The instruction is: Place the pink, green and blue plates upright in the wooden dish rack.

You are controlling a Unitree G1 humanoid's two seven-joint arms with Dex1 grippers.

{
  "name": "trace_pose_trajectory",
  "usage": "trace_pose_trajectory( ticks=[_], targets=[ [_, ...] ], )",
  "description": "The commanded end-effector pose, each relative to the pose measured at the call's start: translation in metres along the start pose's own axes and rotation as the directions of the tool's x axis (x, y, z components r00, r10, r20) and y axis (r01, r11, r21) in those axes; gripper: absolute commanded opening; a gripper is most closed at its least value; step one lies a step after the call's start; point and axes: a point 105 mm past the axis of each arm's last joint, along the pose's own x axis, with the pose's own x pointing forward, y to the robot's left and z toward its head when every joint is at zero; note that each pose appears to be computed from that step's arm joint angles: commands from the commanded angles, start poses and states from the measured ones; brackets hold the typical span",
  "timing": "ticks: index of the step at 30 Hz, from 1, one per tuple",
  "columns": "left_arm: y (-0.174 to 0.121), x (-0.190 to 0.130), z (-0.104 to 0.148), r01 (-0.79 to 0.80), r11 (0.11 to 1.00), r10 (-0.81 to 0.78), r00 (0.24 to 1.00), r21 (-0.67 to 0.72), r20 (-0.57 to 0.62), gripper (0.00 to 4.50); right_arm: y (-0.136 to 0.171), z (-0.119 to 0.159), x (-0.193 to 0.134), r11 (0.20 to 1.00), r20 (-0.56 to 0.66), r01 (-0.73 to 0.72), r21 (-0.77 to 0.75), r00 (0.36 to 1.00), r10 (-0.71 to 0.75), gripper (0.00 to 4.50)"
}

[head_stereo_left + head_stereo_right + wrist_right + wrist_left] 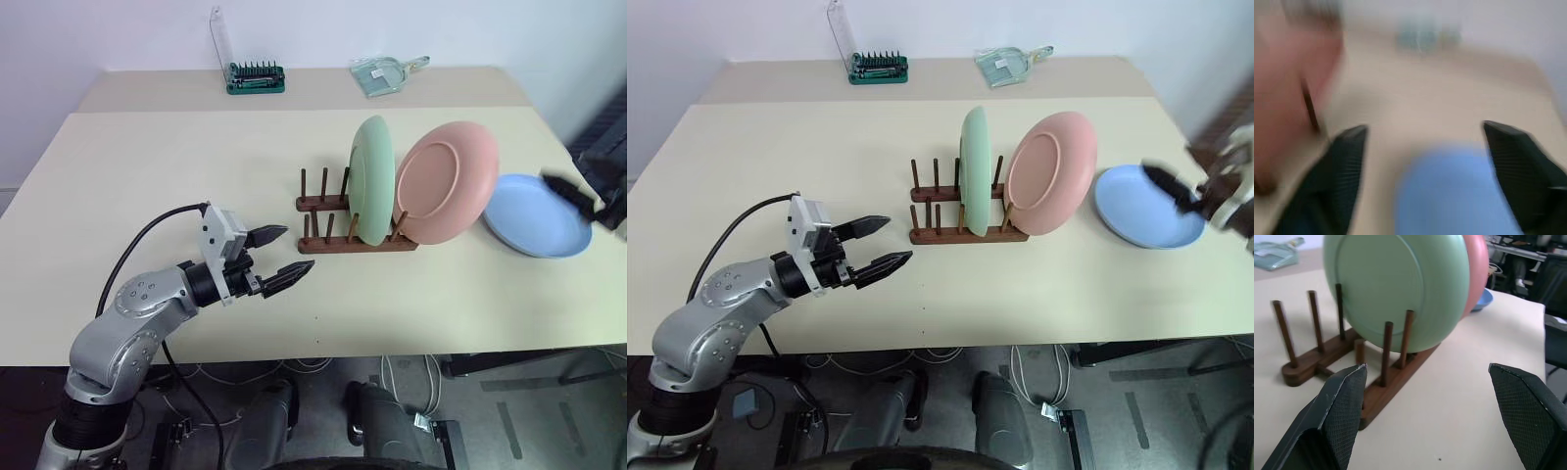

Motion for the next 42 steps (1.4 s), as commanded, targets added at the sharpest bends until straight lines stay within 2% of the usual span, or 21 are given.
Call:
trace_pose_trajectory(
  ticks=[1, 3, 10, 14, 15, 17, 23, 24, 30, 32, 33, 36, 40, 42],
  targets=[
    [-0.004, 0.002, 0.009, 0.031, 0.999, -0.032, 0.999, 0.029, 0.027, 4.10, -0.003, -0.019, 0.004, 0.981, -0.127, -0.024, -0.194, 0.992, -0.001, 4.43],
    [-0.005, 0.003, 0.009, 0.037, 0.999, -0.037, 0.999, 0.031, 0.025, 4.10, 0.000, -0.038, 0.011, 0.971, -0.184, -0.050, -0.232, 0.983, 0.007, 4.43],
    [-0.006, 0.003, 0.009, 0.032, 0.999, -0.033, 0.999, 0.036, 0.023, 4.10, 0.002, -0.064, 0.024, 0.954, -0.276, -0.106, -0.281, 0.961, 0.026, 4.43],
    [-0.009, 0.001, 0.009, 0.028, 0.999, -0.029, 0.999, 0.029, 0.024, 4.10, -0.005, -0.082, 0.038, 0.946, -0.326, -0.071, -0.316, 0.945, -0.038, 4.43],
    [-0.009, 0.001, 0.009, 0.026, 0.999, -0.027, 0.999, 0.029, 0.023, 4.10, -0.006, -0.085, 0.041, 0.942, -0.334, -0.066, -0.330, 0.941, -0.051, 3.92],
    [-0.009, 0.001, 0.008, 0.022, 0.999, -0.023, 0.999, 0.029, 0.023, 4.10, -0.005, -0.087, 0.043, 0.937, -0.336, -0.074, -0.341, 0.941, -0.048, 3.20],
    [-0.010, 0.000, 0.008, 0.020, 1.000, -0.021, 0.999, 0.024, 0.024, 4.10, 0.000, -0.079, 0.043, 0.928, -0.305, -0.084, -0.362, 0.952, -0.033, 0.06],
    [-0.010, 0.000, 0.008, 0.021, 0.999, -0.021, 0.999, 0.024, 0.024, 4.10, 0.000, -0.076, 0.042, 0.925, -0.295, -0.077, -0.373, 0.955, -0.039, 0.02],
    [-0.009, 0.001, 0.008, 0.024, 0.999, -0.024, 0.999, 0.023, 0.024, 4.10, -0.014, -0.024, 0.037, 0.884, -0.129, 0.089, -0.460, 0.978, -0.165, 0.02],
    [-0.009, 0.001, 0.008, 0.025, 0.999, -0.025, 0.999, 0.022, 0.025, 4.10, -0.021, 0.011, 0.036, 0.854, -0.005, 0.198, -0.481, 0.973, -0.229, 0.02],
    [-0.008, 0.001, 0.008, 0.025, 0.999, -0.026, 0.999, 0.022, 0.026, 4.10, -0.023, 0.038, 0.035, 0.835, 0.093, 0.265, -0.482, 0.963, -0.252, 0.02],
    [-0.007, 0.002, 0.008, 0.025, 0.999, -0.025, 0.999, 0.022, 0.028, 4.10, -0.022, 0.081, 0.032, 0.812, 0.250, 0.356, -0.463, 0.931, -0.266, 0.02],
    [0.002, 0.001, 0.009, -0.010, 0.999, 0.008, 0.999, 0.037, 0.033, 4.10, 0.021, 0.170, 0.024, 0.829, 0.532, 0.353, -0.433, 0.843, -0.081, 0.02],
    [0.007, -0.002, 0.008, -0.033, 0.998, 0.031, 0.999, 0.048, 0.029, 4.10, 0.057, 0.193, 0.023, 0.889, 0.590, 0.215, -0.405, 0.804, 0.074, 0.02]
  ],
)
